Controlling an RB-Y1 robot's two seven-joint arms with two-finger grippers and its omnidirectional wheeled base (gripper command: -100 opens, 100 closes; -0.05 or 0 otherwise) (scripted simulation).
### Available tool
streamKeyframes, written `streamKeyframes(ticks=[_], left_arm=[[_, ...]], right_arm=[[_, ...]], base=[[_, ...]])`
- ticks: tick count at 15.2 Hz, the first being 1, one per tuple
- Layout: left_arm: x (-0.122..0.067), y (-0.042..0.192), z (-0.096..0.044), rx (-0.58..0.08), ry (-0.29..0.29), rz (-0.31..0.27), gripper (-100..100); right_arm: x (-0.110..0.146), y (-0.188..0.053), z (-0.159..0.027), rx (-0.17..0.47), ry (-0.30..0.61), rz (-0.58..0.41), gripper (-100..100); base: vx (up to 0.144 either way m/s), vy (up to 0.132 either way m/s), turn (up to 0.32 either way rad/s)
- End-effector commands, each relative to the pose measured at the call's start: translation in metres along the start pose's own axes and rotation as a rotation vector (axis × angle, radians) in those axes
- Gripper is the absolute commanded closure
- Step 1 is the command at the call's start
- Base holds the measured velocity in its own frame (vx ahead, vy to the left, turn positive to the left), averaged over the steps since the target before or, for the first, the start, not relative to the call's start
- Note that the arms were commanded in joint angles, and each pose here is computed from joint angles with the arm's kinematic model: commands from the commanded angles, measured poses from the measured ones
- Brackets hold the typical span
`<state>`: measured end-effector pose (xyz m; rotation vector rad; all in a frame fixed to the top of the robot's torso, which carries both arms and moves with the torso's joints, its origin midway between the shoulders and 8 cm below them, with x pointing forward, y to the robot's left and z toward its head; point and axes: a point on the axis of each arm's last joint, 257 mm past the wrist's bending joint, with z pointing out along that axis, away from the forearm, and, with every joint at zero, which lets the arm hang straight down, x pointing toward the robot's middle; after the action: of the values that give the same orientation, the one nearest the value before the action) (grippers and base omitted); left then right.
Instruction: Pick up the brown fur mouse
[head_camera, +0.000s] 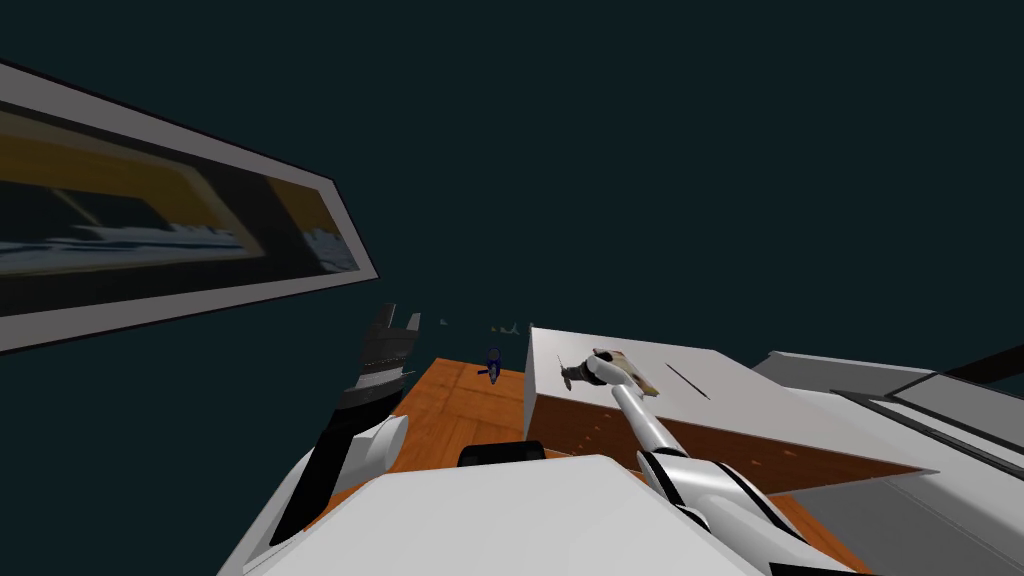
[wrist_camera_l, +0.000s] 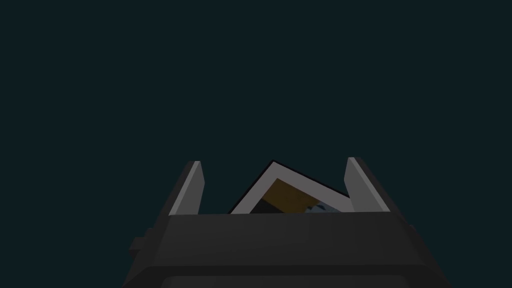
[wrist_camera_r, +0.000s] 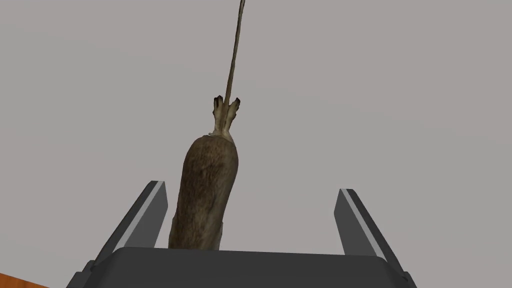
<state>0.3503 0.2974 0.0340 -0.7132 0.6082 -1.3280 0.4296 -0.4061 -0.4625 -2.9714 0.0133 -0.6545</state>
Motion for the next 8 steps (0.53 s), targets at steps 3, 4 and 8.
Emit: streamKeyframes(ticks=[3, 4, 8], left_arm=[[0.0, 0.0, 0.0, 0.0, 0.0, 0.0, 0], [0.0, 0.0, 0.0, 0.0, 0.0, 0.0, 0], [0.0, 0.0, 0.0, 0.0, 0.0, 0.0, 0]], right_arm=[[-0.0049, 0.0042, 0.0003, -0.003, 0.001, 0.006, -100], [-0.0049, 0.0042, 0.0003, -0.003, 0.001, 0.006, -100], [-0.0049, 0.0042, 0.0003, -0.003, 0.001, 0.006, -100]], base=[[0.004, 0.005, -0.016], [0.0, 0.0, 0.0], [-0.004, -0.002, 0.017]])
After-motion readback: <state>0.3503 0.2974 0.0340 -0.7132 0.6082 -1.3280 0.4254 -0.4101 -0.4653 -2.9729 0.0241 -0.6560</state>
